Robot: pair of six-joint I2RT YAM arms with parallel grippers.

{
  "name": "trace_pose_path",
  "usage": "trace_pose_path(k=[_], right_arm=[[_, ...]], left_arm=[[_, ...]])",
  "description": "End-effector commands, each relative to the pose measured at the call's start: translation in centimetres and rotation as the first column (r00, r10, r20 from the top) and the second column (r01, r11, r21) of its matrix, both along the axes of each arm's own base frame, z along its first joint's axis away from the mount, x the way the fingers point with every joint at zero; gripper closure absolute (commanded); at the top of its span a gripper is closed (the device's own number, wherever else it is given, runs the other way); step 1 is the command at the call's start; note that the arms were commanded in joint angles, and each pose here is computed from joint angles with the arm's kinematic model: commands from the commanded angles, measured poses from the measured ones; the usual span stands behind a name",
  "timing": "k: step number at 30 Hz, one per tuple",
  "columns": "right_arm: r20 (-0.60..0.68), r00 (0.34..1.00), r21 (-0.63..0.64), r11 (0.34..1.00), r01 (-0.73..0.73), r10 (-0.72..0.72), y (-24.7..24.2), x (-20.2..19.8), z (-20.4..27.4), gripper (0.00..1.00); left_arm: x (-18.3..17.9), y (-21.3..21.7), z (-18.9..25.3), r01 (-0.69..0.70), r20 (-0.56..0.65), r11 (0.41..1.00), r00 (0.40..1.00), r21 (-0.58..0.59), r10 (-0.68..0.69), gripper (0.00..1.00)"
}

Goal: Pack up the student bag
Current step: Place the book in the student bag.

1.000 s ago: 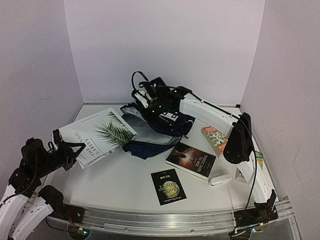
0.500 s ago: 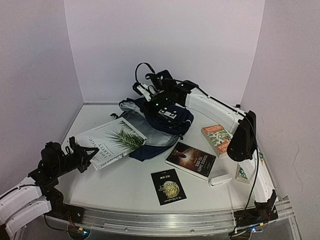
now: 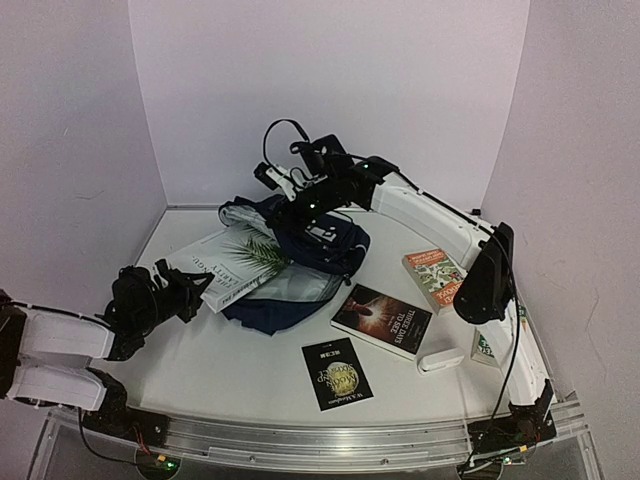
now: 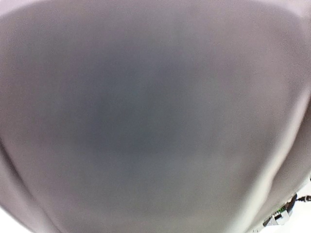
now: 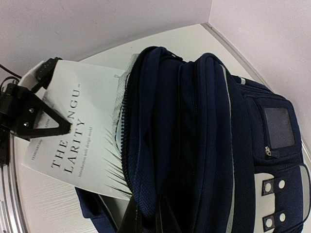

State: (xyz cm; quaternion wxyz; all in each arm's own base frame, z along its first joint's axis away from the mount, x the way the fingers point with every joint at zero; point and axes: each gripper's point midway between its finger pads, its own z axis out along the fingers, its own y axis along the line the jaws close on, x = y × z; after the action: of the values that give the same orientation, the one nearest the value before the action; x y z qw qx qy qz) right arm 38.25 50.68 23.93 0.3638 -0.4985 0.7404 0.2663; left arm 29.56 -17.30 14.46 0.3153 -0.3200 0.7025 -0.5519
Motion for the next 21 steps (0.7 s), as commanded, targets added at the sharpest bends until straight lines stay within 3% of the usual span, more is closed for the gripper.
trace_pose_path(k=[1,17,21], right_arm=[[0.171,0.978,0.225,0.961,-0.159,0.122,1.6,-3.8,11.7,1.0],[0.186,0.963,0.2,0.952,-0.23,0.193,2.2,-5.4,11.1,1.0],[0.207,0.963,0.187,0.959,-0.213,0.174,2.2,-4.8,10.9,1.0]], left_arm=[[2.6,-1.6,8.0,0.0,0.256,0.991,0.966,-0.132,0.034,1.0],[10.5,-7.6,4.4,-0.004,0.249,0.961,0.966,-0.276,0.075,1.0],[13.5,-9.2,3.7,-0.034,0.252,0.948,0.96,-0.318,0.119,0.95]])
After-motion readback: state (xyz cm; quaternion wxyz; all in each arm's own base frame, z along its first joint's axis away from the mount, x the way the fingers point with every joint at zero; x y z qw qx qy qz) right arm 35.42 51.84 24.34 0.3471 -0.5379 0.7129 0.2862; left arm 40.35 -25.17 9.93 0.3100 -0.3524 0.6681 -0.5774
